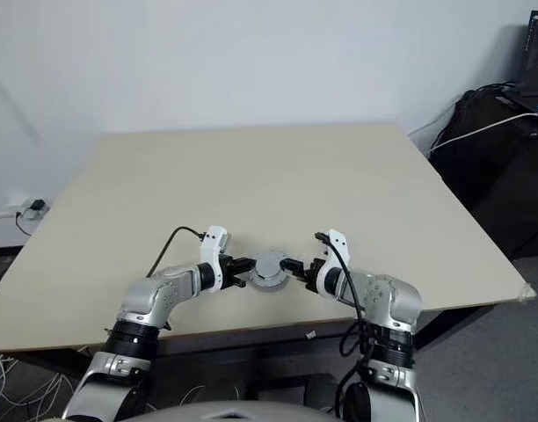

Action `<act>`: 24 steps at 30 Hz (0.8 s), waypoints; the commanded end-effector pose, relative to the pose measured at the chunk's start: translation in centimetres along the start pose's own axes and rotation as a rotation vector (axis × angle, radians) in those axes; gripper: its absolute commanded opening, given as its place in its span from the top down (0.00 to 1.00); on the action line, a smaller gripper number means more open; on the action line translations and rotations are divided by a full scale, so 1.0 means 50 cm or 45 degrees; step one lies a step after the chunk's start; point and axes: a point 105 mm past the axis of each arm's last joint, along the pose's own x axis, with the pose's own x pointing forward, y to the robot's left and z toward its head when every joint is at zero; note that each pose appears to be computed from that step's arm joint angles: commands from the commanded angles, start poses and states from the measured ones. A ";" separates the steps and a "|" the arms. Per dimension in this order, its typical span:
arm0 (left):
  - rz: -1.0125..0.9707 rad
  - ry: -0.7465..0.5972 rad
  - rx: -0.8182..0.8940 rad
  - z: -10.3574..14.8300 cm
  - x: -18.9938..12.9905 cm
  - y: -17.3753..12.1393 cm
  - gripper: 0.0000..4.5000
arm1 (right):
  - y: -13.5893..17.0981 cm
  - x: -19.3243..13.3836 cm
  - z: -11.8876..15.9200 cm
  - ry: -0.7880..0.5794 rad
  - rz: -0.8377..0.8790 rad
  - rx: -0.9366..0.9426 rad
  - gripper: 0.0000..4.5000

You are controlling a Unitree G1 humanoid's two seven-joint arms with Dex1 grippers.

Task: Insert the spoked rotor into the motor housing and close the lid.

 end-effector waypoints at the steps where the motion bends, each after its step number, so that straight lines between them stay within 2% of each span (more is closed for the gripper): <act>1: -0.024 0.017 0.009 -0.005 0.007 -0.013 1.00 | 0.031 0.010 0.010 -0.008 0.081 -0.015 0.00; 16: -0.030 0.010 0.012 -0.002 0.007 -0.014 1.00 | 0.035 0.051 -0.018 0.098 0.125 0.087 0.00; 24: -0.023 0.005 0.007 -0.001 0.004 -0.011 1.00 | 0.072 0.058 -0.020 0.086 0.332 0.247 0.00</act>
